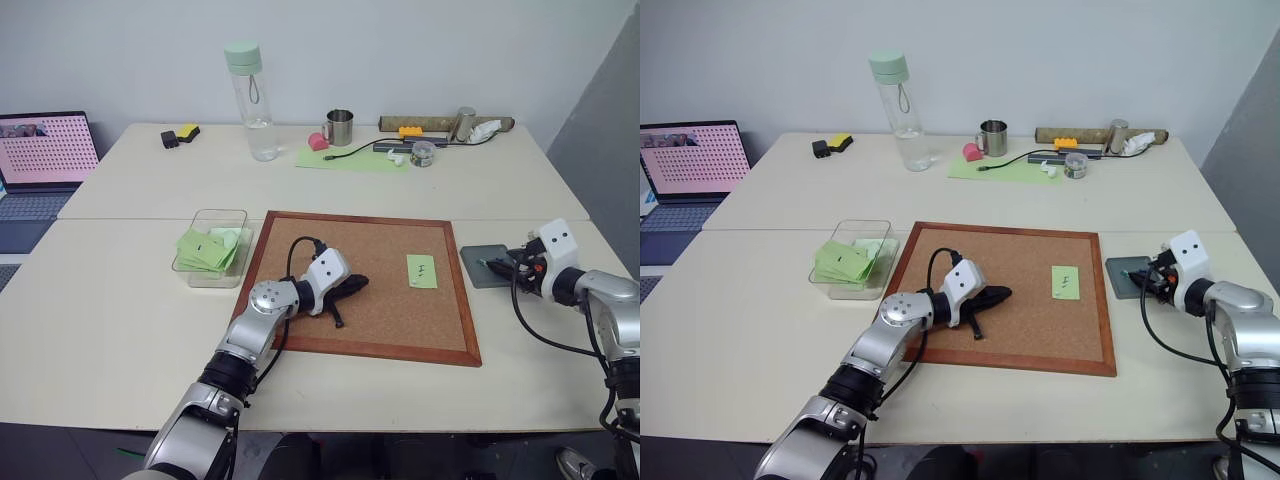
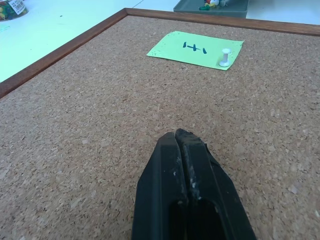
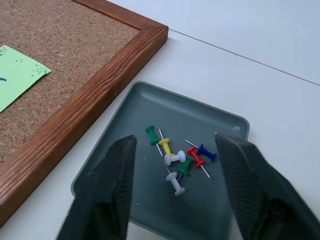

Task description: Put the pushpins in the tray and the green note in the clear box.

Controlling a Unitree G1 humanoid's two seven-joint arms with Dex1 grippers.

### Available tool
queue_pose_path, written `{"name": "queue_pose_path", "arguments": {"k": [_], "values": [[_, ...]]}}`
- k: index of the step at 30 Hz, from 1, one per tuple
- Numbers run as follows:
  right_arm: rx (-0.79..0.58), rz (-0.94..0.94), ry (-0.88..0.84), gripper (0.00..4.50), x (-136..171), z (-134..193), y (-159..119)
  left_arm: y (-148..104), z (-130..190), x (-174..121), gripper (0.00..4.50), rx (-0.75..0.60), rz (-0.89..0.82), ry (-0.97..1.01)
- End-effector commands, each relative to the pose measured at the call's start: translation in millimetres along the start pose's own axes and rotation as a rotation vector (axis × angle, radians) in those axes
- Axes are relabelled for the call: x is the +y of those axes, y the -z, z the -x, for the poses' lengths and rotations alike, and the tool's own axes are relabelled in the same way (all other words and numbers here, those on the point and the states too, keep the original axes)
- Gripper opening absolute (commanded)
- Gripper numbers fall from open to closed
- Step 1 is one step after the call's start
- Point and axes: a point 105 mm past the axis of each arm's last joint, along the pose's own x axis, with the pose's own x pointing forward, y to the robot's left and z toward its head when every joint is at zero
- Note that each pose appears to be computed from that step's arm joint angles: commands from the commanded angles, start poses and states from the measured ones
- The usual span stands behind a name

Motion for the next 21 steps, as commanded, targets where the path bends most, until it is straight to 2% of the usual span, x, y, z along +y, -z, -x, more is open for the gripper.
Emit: {"name": "queue_pose_path", "arguments": {"k": [1, 4, 8, 13, 21], "values": [[-0.101, 0.091, -0.040, 3.31, 5.8, 9.0, -34.8, 26.0, 1.0, -10.1, 0.00, 0.085, 0.050, 0.021], [-0.138, 0.148, -0.187, 3.31, 33.5, 13.4, -45.7, 26.0, 1.3, -9.6, 0.00, 0.085, 0.049, 0.021], [-0.125, 0.211, -0.341, 3.31, 69.9, 12.0, -42.7, 26.0, 1.2, -9.3, 0.00, 0.087, 0.047, 0.022], [-0.139, 0.202, -0.411, 3.31, 95.3, -4.9, -36.9, 25.9, 1.0, -9.4, 0.00, 0.089, 0.046, 0.025], [-0.152, 0.171, -0.447, 3.31, 112.9, -27.0, -29.4, 28.3, 3.5, -11.5, 0.00, 0.091, 0.053, 0.020]]}}
